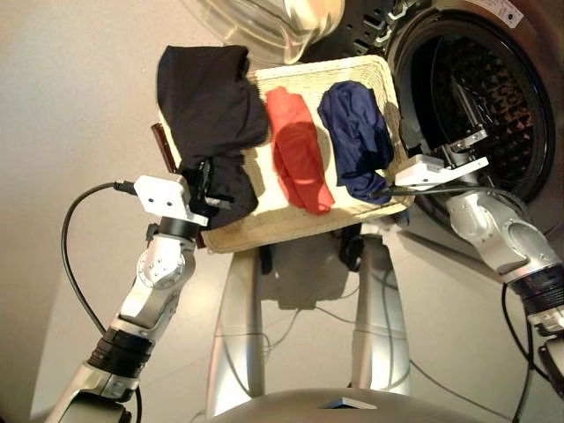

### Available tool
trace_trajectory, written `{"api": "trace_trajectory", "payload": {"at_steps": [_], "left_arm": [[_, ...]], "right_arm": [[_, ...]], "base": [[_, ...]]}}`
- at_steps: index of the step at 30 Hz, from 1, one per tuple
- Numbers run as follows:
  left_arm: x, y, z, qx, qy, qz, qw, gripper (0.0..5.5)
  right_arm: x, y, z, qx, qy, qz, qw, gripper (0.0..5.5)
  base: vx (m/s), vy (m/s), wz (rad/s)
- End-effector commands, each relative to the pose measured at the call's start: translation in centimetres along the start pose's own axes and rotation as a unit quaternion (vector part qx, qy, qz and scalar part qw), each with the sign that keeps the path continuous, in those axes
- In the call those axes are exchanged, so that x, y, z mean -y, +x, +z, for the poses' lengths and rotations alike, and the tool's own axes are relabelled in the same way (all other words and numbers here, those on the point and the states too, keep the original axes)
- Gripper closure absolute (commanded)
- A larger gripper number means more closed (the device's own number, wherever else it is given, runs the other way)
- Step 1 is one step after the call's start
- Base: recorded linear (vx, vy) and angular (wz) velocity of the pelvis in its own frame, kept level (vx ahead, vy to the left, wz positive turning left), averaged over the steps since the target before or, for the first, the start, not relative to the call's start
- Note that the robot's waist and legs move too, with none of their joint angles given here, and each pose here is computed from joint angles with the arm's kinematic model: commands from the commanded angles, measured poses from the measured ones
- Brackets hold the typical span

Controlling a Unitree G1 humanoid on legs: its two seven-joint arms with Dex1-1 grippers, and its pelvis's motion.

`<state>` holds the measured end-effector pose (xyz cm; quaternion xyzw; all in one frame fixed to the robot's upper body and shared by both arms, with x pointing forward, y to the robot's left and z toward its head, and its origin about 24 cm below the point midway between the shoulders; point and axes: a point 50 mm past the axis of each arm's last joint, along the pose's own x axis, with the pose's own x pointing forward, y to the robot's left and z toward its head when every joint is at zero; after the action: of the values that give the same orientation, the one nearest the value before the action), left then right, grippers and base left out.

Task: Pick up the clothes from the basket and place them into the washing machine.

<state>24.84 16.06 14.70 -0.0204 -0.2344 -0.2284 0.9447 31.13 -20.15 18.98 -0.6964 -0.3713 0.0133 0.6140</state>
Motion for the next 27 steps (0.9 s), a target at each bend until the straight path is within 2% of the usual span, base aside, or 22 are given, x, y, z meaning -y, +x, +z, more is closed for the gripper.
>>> {"api": "trace_trajectory", "payload": {"at_steps": [1,7,12,27], "left_arm": [[2.4,1.0,3.4,0.075,-0.08,-0.092,0.99,5.5],[5.7,1.9,2.4,0.023,-0.193,-0.183,0.964,5.5],[7.6,2.4,1.0,-0.021,-0.254,-0.213,0.943,5.5],[9.0,3.1,0.7,-0.038,-0.276,-0.227,0.933,5.5]], "right_arm": [[2.8,1.1,1.8,0.083,-0.038,-0.032,0.995,0.0],[3.0,2.5,3.5,0.139,-0.057,-0.042,0.988,0.0],[2.3,3.2,4.6,0.181,-0.098,-0.015,0.979,0.0],[0.1,3.9,8.2,0.265,-0.077,0.073,0.958,0.0]], "base": [[0.0,0.0,0.0],[0.0,0.0,0.0],[0.0,0.0,0.0],[0.0,0.0,0.0]]}}
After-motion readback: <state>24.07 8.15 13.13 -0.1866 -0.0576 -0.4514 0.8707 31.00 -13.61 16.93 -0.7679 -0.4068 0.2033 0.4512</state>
